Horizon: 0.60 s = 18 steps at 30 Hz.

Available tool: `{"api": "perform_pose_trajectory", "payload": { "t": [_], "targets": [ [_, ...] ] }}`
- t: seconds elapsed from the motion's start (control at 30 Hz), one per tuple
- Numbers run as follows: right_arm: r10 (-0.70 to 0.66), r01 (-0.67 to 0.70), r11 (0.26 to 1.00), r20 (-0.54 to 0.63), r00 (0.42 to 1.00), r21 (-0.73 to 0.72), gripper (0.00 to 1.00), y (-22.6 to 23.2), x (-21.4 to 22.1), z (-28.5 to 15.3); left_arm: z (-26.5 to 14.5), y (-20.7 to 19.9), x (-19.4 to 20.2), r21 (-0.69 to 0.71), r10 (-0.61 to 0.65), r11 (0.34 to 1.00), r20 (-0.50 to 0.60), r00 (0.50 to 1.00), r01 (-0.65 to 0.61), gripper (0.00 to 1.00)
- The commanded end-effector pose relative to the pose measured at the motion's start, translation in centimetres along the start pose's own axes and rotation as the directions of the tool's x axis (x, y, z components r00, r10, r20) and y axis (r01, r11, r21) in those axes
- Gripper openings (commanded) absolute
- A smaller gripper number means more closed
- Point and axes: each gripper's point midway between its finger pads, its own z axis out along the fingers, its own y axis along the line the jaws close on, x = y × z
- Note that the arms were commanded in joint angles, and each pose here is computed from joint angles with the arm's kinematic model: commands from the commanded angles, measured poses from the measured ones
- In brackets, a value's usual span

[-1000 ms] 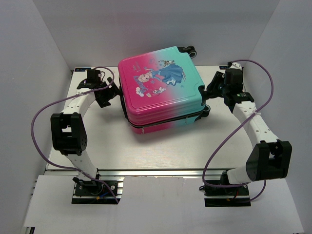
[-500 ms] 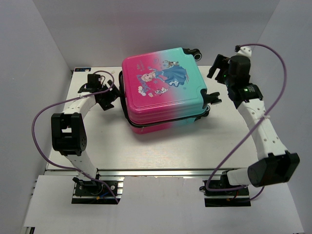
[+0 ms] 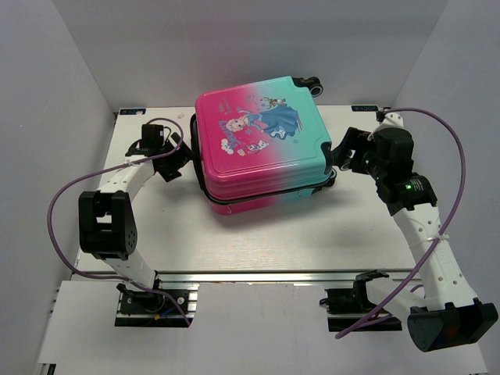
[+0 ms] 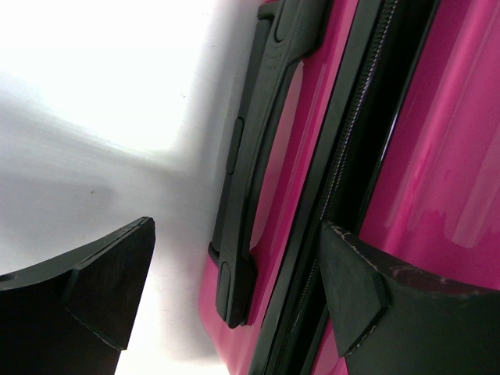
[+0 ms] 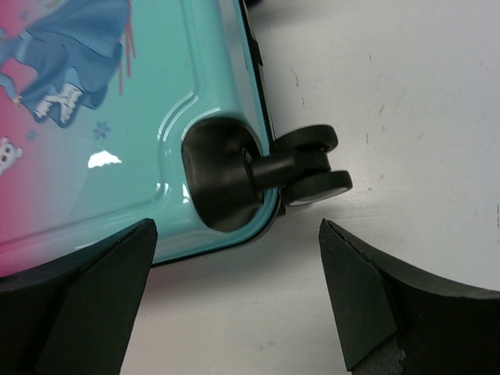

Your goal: Pack the luggage

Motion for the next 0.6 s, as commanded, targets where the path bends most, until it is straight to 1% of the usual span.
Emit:
{"api": "perform_pose_trajectory", "payload": {
  "t": [0.0, 0.07, 0.17, 0.23, 0.33, 0.4, 0.43, 0.5, 0.57],
  "targets": [
    [0.012, -0.011, 0.999, -0.023, 1.000, 0.040, 0.89, -0.7, 0.7, -0.4, -1.8, 5.5, 1.3, -0.205, -0.016, 0.979, 0.001, 1.000, 0.016, 0.93],
    [0.014, -0.014, 1.000, -0.025, 1.000, 0.026, 0.89, -0.6, 1.0, -0.4, -3.0, 5.8, 0.6, -0.229, -0.005, 0.973, 0.057, 0.998, 0.018, 0.95],
    [0.013, -0.013, 1.000, -0.015, 1.000, 0.011, 0.89, -0.4, 1.0, -0.4, -4.5, 5.8, -0.7, -0.221, -0.012, 0.975, 0.115, 0.993, 0.037, 0.98],
    [0.008, -0.008, 1.000, -0.026, 1.000, 0.005, 0.89, -0.3, 1.1, -0.3, -4.6, 4.8, -1.4, -0.169, 0.000, 0.985, 0.145, 0.989, 0.025, 0.98],
    [0.004, -0.005, 1.000, -0.047, 0.999, -0.012, 0.89, 0.0, 1.7, 0.0, -3.9, 4.2, -1.9, -0.153, 0.035, 0.988, 0.134, 0.990, -0.014, 0.98],
    [-0.002, 0.001, 1.000, -0.066, 0.998, -0.016, 0.89, 0.0, 2.2, 0.1, -3.3, 2.9, -1.4, -0.072, 0.090, 0.994, 0.094, 0.991, -0.084, 0.98],
    [-0.003, 0.002, 1.000, -0.071, 0.997, -0.011, 0.89, -0.2, 2.4, 0.2, -3.1, 2.2, -1.7, -0.035, 0.109, 0.994, 0.102, 0.989, -0.106, 0.98],
    [-0.005, 0.005, 1.000, -0.079, 0.997, 0.003, 0.89, -0.5, 2.7, 0.1, -2.3, 1.6, -0.8, -0.017, 0.148, 0.989, 0.067, 0.987, -0.147, 0.98],
    [-0.006, 0.008, 1.000, -0.088, 0.996, 0.016, 0.89, -0.8, 3.0, 0.1, -1.7, 1.5, -0.7, -0.002, 0.159, 0.987, 0.058, 0.986, -0.159, 0.98]
  ]
}}
